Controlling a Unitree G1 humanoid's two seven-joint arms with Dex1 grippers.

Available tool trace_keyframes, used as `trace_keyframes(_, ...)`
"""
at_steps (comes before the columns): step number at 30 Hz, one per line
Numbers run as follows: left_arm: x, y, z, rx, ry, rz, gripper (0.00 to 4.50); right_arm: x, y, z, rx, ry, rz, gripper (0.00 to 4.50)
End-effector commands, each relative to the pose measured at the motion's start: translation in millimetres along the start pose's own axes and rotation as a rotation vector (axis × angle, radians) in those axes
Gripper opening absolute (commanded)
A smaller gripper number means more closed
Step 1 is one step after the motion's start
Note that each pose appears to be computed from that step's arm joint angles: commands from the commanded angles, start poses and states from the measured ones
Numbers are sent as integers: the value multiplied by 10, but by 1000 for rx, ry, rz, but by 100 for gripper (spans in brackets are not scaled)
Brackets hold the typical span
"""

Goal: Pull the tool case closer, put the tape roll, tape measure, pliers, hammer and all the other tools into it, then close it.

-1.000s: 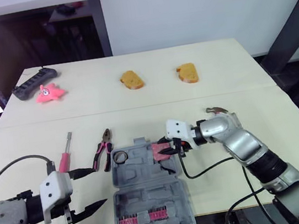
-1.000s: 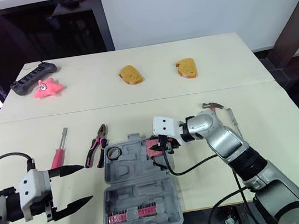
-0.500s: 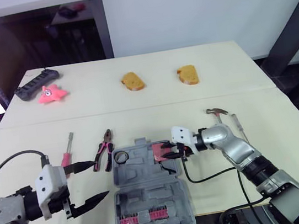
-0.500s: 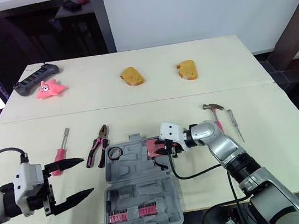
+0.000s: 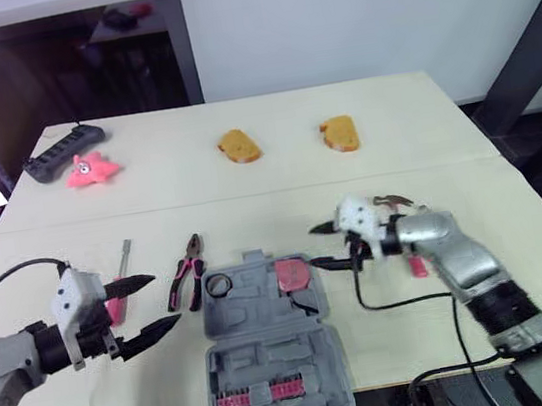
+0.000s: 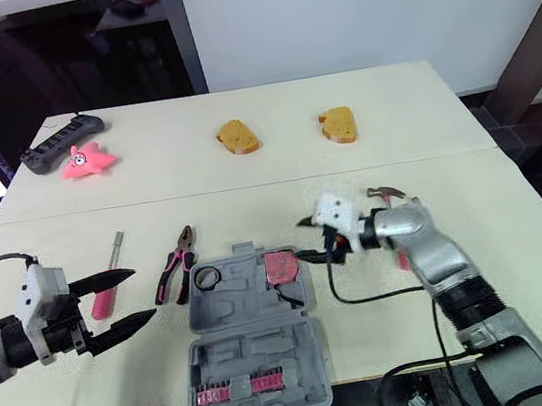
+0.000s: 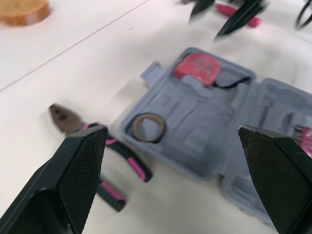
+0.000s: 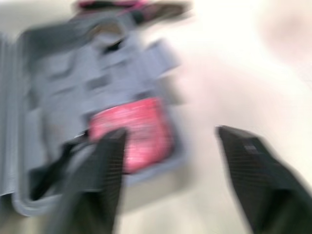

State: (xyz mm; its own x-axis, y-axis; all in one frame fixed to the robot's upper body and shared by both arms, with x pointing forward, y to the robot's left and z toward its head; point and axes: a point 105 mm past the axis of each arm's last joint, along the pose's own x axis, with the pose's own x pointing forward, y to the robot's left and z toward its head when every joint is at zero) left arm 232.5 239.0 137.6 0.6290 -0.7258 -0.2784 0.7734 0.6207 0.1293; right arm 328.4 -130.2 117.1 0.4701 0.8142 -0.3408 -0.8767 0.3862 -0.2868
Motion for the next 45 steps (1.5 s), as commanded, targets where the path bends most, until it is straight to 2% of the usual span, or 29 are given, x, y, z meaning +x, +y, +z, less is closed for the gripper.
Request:
trace_keyframes(1, -265, 179, -69, 19, -11, 153, 450, -430, -154, 3, 43, -30, -149, 444)
trace_keyframes(3, -404, 214, -168, -1, -6, 206, 450, -643, -169, -92, 92, -19, -210, 444)
trace_keyframes(6, -741, 437, -300, -82, -60, 388, 450, -1050, -135, -345, 175, 20, -325, 444)
trace_keyframes(10, -1237, 679, -599, -182, -91, 619, 450, -1695, -186, -596, 347, -56, -587, 444)
trace_keyframes(13, -1464, 675, -800, -220, -42, 673, 450, -2044, -206, -765, 382, -46, -726, 444)
trace_keyframes(18, -1696, 756, -896, -227, -24, 740, 450, -2280, -91, -1030, 389, 50, -786, 444)
trace_keyframes(23, -1650, 782, -816, -191, -47, 719, 450, -2245, -130, -973, 391, 23, -780, 444)
trace_keyframes(28, -1493, 779, -667, -165, -99, 688, 450, -2005, -178, -799, 374, -25, -705, 444)
trace_keyframes(32, -1236, 655, -520, -142, -131, 623, 450, -1582, -161, -420, 356, -94, -509, 444)
trace_keyframes(36, -961, 486, -346, -126, -149, 536, 450, -1188, -17, -14, 265, -88, -261, 444)
trace_keyframes(41, -681, 294, -139, -101, -148, 427, 450, -968, 68, 320, 206, -95, -113, 444)
trace_keyframes(45, -369, 49, 114, -37, -140, 270, 450, -817, 168, 573, 117, -82, -13, 444)
